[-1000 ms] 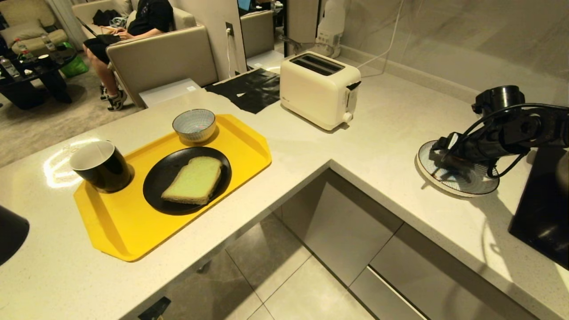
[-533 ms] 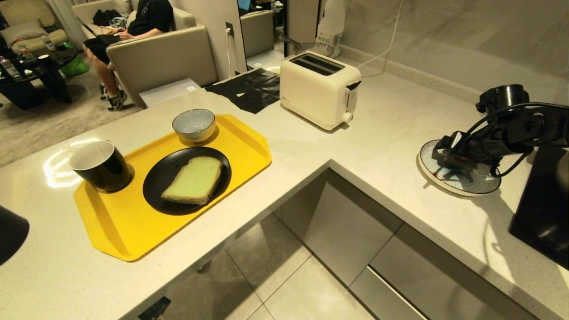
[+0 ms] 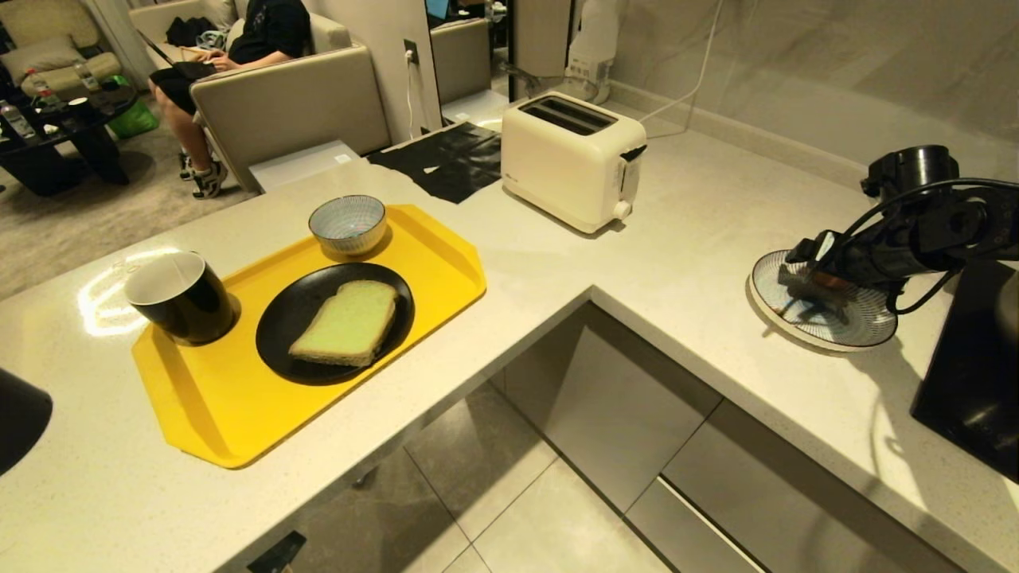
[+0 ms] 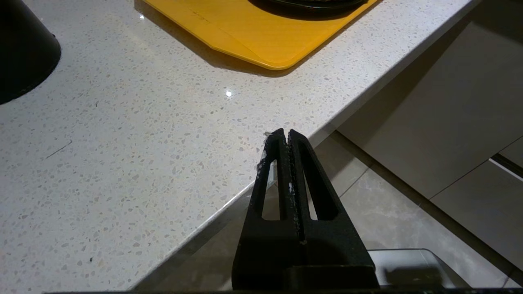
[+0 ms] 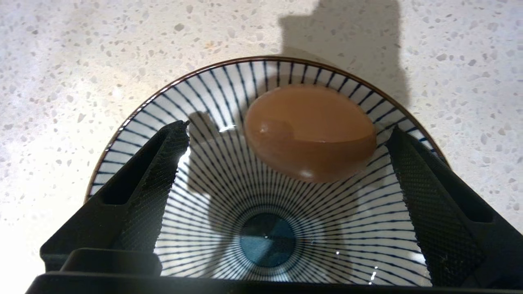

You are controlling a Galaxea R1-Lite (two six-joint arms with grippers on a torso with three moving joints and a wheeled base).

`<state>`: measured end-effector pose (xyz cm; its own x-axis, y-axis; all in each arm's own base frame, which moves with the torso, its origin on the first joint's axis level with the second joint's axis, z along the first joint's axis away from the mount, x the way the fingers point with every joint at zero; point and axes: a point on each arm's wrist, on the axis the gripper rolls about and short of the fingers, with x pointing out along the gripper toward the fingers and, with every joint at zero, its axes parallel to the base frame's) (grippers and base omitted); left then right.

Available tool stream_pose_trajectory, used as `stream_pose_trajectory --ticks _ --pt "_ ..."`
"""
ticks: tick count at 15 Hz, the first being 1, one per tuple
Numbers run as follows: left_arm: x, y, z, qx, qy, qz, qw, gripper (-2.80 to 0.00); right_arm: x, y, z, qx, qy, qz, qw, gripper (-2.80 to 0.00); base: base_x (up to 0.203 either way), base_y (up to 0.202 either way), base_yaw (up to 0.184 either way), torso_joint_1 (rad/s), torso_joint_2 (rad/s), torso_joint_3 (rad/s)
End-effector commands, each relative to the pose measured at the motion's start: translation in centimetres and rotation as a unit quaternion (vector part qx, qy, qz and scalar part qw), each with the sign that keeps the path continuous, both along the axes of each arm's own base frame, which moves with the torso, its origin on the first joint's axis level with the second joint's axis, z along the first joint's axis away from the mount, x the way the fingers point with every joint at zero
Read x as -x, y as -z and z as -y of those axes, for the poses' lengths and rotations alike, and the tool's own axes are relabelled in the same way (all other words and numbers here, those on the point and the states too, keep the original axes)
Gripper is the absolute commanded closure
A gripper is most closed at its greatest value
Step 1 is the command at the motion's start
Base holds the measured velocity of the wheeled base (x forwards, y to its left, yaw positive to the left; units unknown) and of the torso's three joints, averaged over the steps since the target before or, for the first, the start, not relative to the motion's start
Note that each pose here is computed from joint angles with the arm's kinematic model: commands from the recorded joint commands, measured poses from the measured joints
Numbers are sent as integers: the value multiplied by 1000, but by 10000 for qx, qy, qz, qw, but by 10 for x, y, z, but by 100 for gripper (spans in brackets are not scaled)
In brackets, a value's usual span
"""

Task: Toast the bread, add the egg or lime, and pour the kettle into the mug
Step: Pick up the egg

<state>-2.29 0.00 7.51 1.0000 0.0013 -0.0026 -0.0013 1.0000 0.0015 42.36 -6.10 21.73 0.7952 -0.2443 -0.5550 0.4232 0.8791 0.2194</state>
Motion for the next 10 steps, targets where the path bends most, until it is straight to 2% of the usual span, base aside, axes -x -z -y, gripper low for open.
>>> stream_pose_trajectory --ticks 1,10 --pt "0 0 0 0 -3 0 10000 0 0 0 0 -2 15 -10 10000 -280 0 0 0 0 0 0" --pt "0 0 0 0 -1 5 10000 0 -1 3 3 -6 45 -33 10000 -280 0 0 0 0 0 0"
